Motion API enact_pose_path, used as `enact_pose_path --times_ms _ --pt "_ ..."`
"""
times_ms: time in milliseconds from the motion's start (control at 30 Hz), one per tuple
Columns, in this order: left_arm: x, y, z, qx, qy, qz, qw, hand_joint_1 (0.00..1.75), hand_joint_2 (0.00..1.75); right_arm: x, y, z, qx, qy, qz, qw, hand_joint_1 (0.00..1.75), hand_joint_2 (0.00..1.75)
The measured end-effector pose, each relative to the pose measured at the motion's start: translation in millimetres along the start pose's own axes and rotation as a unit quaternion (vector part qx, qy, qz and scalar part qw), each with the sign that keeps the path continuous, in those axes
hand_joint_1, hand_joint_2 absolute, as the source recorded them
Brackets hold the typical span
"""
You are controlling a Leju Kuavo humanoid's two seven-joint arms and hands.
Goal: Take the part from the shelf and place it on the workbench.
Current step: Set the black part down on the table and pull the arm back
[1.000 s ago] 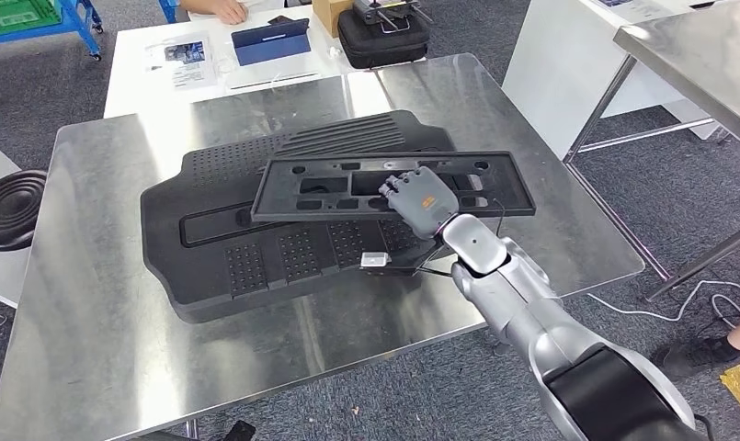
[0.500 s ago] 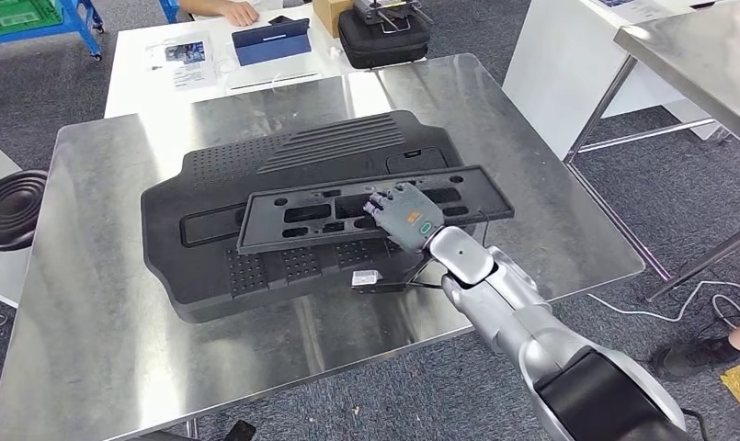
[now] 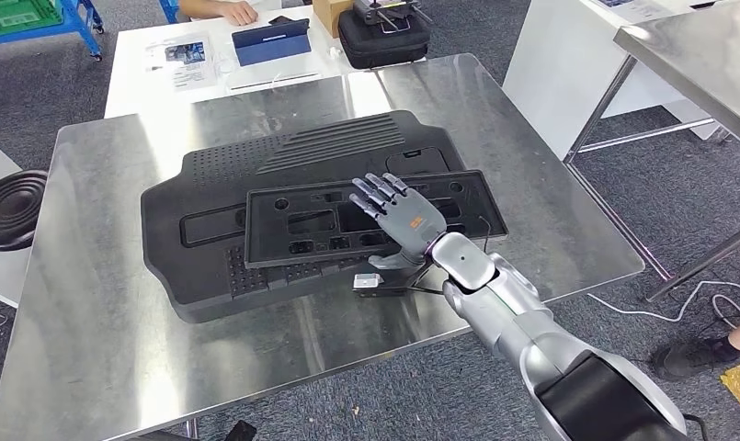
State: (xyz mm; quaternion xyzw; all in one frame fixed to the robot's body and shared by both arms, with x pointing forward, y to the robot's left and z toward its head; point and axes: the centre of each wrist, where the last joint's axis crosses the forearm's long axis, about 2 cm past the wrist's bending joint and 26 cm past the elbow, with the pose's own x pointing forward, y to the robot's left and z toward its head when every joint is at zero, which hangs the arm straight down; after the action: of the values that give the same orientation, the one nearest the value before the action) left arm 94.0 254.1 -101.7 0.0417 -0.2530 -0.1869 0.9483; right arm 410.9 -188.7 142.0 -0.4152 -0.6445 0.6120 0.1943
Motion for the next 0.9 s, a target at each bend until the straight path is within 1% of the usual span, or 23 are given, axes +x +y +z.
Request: enact_pose_path --times_ms 133,367,433,533,600,900 --pt "-0.8 0.0 0.2 0.001 0.001 0.0 1.0 0.0 0.0 2.5 3.6 3.0 0.009 0.005 -0.018 1.0 0.0 0.0" --pt "-2.1 0.4 0.6 0.005 0.003 0.0 1.0 0.0 0.0 12.3 8.8 5.5 0.026 0.012 -0.11 0.993 0.0 0.0" --pt "-2.7 0.4 0.7 0.006 0.003 0.0 1.0 0.0 0.0 16.1 9.0 5.2 0.027 0.013 -0.15 0.988 0.0 0.0" --pt "-3.6 0.3 1.0 0.007 0.003 0.0 1.0 0.0 0.0 24.8 7.5 3.7 0.015 0.016 -0.229 0.973 0.0 0.0" --pt "-4.1 0.2 1.1 0.007 0.003 0.0 1.0 0.0 0.0 29.8 5.3 2.1 0.005 0.016 -0.257 0.966 0.0 0.0" --pt "-7.1 -0.2 2.1 0.007 0.005 0.001 1.0 0.0 0.0 36.2 0.4 0.2 -0.014 0.017 -0.286 0.958 0.0 0.0"
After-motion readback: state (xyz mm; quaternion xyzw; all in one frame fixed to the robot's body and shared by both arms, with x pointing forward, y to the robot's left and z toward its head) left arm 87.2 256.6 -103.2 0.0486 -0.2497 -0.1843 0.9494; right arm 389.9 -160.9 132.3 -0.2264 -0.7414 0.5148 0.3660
